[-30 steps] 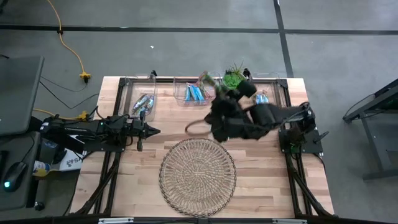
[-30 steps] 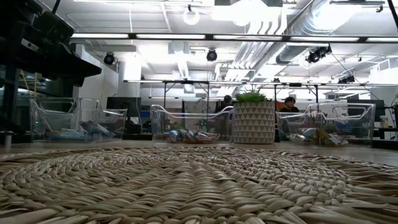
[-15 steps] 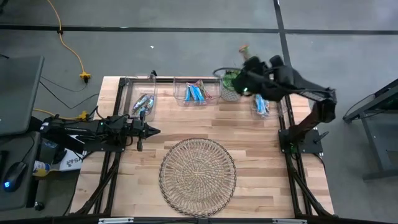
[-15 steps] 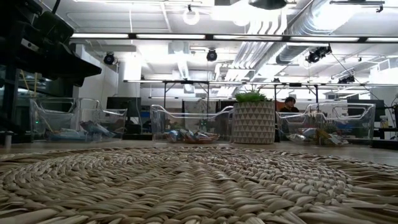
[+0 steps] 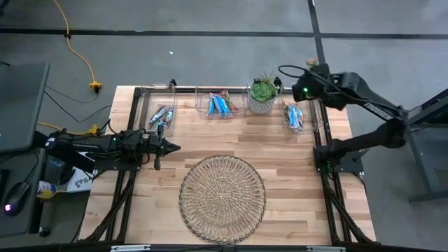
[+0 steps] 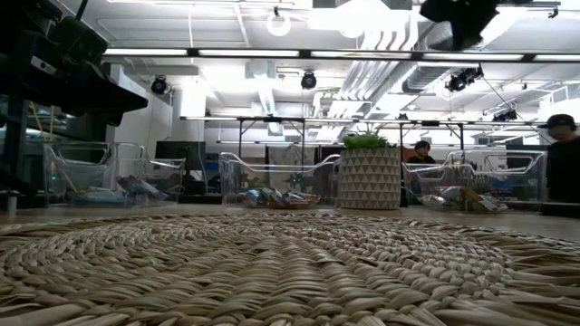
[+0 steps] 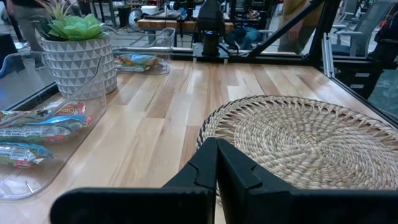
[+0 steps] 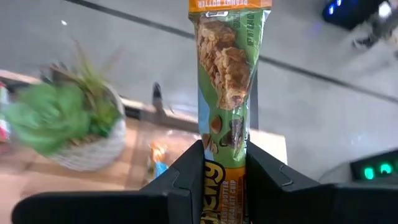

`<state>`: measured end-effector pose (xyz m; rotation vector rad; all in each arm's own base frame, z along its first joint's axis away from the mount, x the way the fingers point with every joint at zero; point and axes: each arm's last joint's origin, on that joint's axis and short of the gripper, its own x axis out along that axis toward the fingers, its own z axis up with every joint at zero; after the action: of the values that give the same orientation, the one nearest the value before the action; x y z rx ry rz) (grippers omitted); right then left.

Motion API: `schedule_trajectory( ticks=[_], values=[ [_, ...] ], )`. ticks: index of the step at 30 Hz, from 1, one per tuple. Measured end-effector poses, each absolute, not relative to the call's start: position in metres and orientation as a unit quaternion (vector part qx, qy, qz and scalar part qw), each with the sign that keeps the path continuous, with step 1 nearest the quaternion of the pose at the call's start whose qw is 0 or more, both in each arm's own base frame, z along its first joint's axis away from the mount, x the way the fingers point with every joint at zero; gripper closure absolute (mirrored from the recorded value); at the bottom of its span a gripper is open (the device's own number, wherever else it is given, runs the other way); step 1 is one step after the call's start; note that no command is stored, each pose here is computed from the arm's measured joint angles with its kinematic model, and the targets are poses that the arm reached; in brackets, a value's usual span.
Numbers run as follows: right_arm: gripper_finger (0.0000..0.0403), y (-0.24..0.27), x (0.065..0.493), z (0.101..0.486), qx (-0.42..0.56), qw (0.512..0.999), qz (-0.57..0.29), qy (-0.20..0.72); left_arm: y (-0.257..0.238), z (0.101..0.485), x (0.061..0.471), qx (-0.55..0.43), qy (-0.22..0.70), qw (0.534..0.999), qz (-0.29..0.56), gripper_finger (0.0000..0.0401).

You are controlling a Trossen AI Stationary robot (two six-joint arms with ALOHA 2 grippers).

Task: Pick and place Granola Bars by type
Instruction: Put the yellow granola bar into the right transparent bin

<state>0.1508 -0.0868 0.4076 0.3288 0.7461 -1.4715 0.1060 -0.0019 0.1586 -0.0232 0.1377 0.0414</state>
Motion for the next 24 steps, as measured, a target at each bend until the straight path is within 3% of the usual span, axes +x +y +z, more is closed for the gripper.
schedule_trajectory(
  ticks=[7,24],
  values=[
    [0.0325,-0.080,0.125,0.366,0.193,0.646,-0.656,0.340,-0.002,0.159,0.106,-0.012,0.069,0.997,0.021,0.0400],
    [0.0325,-0.109,0.128,0.252,0.300,0.636,-0.621,0.346,-0.002,0.159,0.106,-0.012,0.069,0.997,0.021,0.0400]
  ],
)
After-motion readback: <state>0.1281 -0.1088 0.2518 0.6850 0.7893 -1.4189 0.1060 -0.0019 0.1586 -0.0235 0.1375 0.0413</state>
